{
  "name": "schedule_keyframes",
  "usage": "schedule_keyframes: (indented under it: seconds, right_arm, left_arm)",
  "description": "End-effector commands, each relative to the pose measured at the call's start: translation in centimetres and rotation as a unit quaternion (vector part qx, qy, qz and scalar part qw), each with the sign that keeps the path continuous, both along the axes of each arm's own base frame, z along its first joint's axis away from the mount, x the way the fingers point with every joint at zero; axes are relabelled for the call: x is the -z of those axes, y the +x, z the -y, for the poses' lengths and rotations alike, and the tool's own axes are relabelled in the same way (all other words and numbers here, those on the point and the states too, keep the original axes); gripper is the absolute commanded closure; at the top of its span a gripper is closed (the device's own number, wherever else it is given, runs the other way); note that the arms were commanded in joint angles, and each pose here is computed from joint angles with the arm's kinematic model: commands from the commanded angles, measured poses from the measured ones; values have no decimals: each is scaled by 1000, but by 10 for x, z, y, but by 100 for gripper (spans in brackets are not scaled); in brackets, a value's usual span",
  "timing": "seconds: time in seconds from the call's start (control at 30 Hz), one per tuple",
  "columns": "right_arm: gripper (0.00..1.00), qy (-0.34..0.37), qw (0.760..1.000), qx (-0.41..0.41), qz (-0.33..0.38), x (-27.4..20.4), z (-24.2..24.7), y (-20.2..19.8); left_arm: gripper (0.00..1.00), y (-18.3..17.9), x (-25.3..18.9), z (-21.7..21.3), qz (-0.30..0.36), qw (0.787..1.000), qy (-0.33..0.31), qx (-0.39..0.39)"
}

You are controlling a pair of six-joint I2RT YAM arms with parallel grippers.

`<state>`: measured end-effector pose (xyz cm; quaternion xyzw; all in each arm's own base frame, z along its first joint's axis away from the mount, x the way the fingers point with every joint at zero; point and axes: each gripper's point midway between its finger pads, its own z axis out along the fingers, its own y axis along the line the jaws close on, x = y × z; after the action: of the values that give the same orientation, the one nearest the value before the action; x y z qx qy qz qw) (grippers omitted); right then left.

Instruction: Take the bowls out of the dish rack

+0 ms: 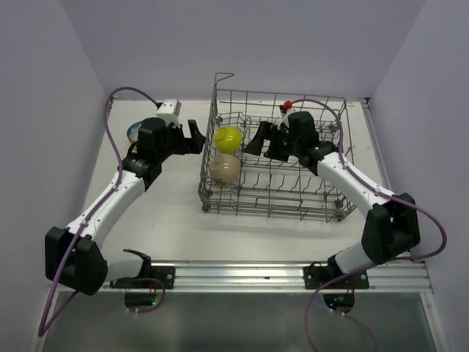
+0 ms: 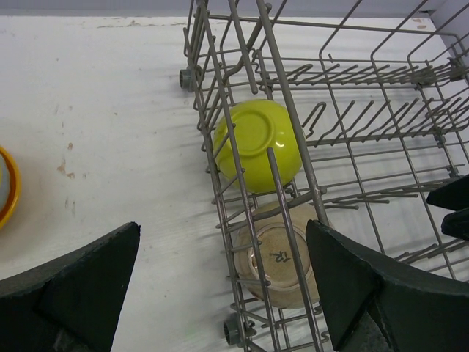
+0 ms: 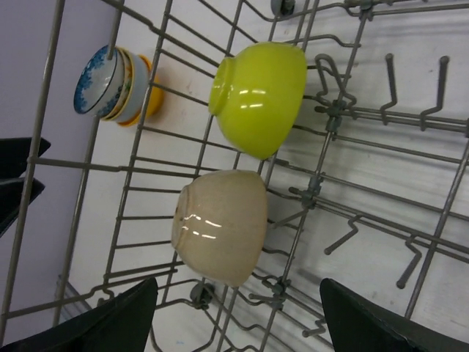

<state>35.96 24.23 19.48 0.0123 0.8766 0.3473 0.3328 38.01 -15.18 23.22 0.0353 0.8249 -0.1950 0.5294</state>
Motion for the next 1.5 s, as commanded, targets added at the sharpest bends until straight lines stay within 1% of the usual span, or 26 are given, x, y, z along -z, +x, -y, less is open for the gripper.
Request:
schedule_keyframes:
  seconds: [0.0, 0.17, 0.37, 0.57, 0.67, 0.83, 1.17, 1.43, 1.47]
  right_arm:
    - [4, 29, 999, -7, 31, -18, -16, 3]
    - [2, 17, 999, -32, 17, -2, -40, -9]
    - [1, 11, 999, -44, 5, 19, -60, -10]
    - [1, -9, 999, -31, -14, 41, -69, -9]
    - [1, 0, 1000, -22, -16, 46, -72, -7]
    - [1, 42, 999, -26, -3, 42, -85, -3]
    - [1, 29, 998, -30, -42, 68, -96, -6]
    - [2, 51, 997, -40, -38, 61, -109, -4]
    - [5, 50, 997, -43, -40, 62, -110, -5]
  left_arm:
    - [0, -3, -24, 8, 39, 999, -8, 20]
    - [0, -3, -25, 8, 41, 999, -10, 24]
    - [0, -4, -26, 9, 43, 999, -11, 26]
    - [0, -4, -27, 9, 45, 998, -12, 30]
    - [0, -5, -27, 10, 44, 998, -14, 32]
    - [0, -5, -25, 12, 42, 998, -16, 37]
    - [0, -6, -23, 14, 40, 998, -17, 43]
    - [0, -6, -23, 15, 40, 998, -17, 48]
    - [0, -6, -23, 15, 41, 998, -18, 48]
